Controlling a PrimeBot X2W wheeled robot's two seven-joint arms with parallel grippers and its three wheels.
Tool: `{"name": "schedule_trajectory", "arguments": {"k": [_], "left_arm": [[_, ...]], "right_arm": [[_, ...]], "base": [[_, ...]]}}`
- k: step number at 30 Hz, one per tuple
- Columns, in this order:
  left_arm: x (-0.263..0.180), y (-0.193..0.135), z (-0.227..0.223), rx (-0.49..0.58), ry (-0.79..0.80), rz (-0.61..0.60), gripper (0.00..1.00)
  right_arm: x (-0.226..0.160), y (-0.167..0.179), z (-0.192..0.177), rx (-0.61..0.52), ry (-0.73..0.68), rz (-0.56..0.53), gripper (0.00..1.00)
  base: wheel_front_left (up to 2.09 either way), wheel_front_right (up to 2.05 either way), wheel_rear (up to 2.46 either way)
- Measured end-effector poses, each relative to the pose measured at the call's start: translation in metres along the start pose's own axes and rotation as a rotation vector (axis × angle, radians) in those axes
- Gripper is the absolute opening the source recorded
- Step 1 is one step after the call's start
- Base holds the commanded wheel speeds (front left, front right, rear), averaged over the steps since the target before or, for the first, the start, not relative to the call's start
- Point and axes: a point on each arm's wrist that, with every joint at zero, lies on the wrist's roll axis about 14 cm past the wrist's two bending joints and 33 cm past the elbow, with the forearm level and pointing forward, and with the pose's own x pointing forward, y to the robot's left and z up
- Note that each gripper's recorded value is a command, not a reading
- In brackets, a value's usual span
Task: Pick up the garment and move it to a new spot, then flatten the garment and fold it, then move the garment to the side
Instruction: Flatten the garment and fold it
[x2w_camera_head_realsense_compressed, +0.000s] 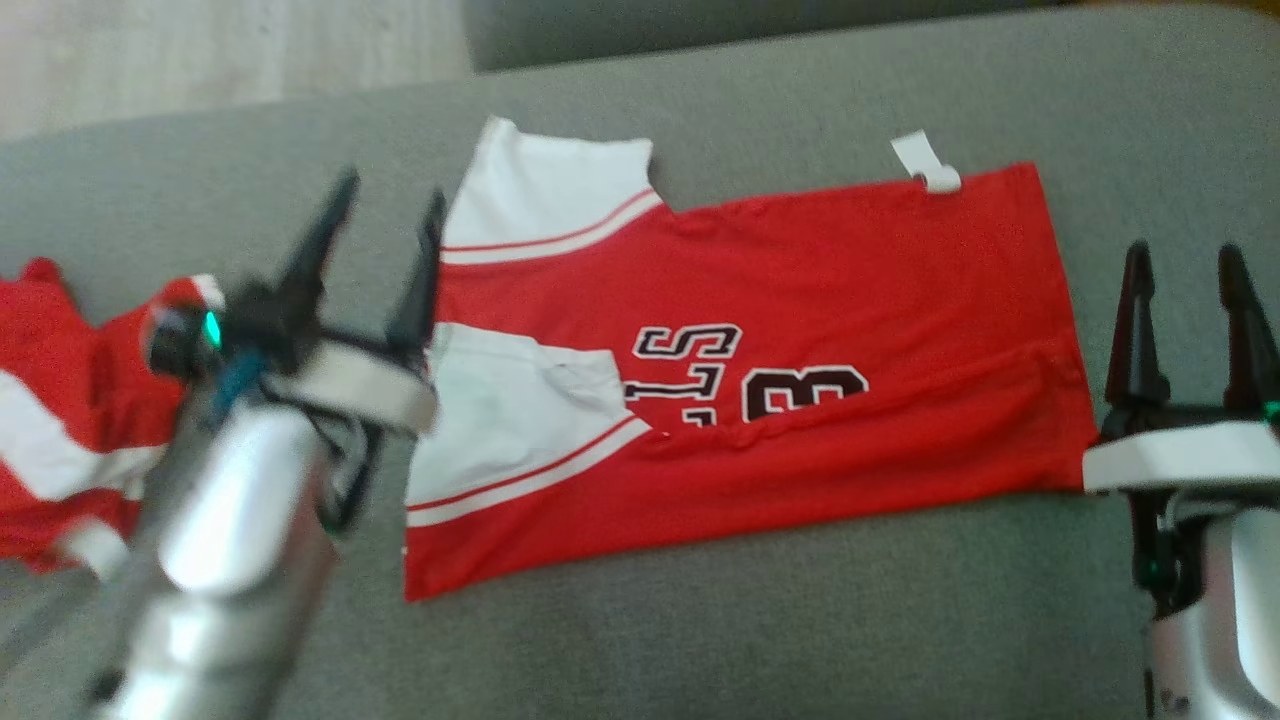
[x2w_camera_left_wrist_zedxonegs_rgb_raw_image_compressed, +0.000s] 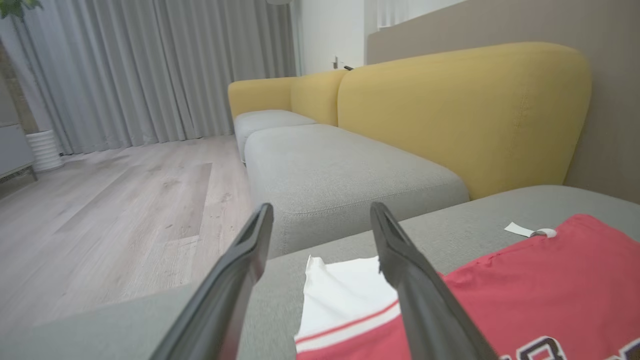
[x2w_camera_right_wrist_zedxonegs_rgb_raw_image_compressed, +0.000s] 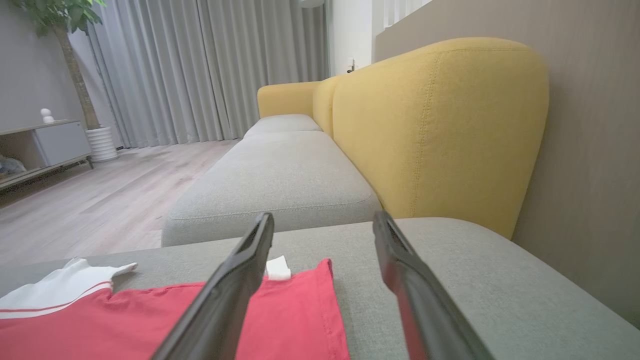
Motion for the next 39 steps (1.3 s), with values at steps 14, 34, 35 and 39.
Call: {"name": "schedule_trajectory", "arguments": {"k": [14, 34, 35, 39], "left_arm": [[0.098, 0.035, -0.086, 0.128, 0.496, -0.131, 1.0], [0.138, 0.016, -0.169, 0.039, 0.709, -0.205, 1.0], [0.138, 0.016, -0.171, 0.034, 0.724, -0.204, 1.0], [0.138, 0.013, -0.173, 0.004, 0.756, -0.207, 0.0]], "right_arm": [[0.028, -0.011, -0.013, -0.052, 0.017, -0.02, 1.0], [0.029, -0.043, -0.036, -0.096, 0.073, -0.092, 1.0], [0.029, -0.043, -0.037, -0.097, 0.076, -0.093, 1.0], [0.031, -0.042, -0.039, -0.107, 0.081, -0.087, 1.0]], "base": [[0.0, 0.0, 0.0], [0.0, 0.0, 0.0], [0.0, 0.0, 0.0], [0.0, 0.0, 0.0]]}}
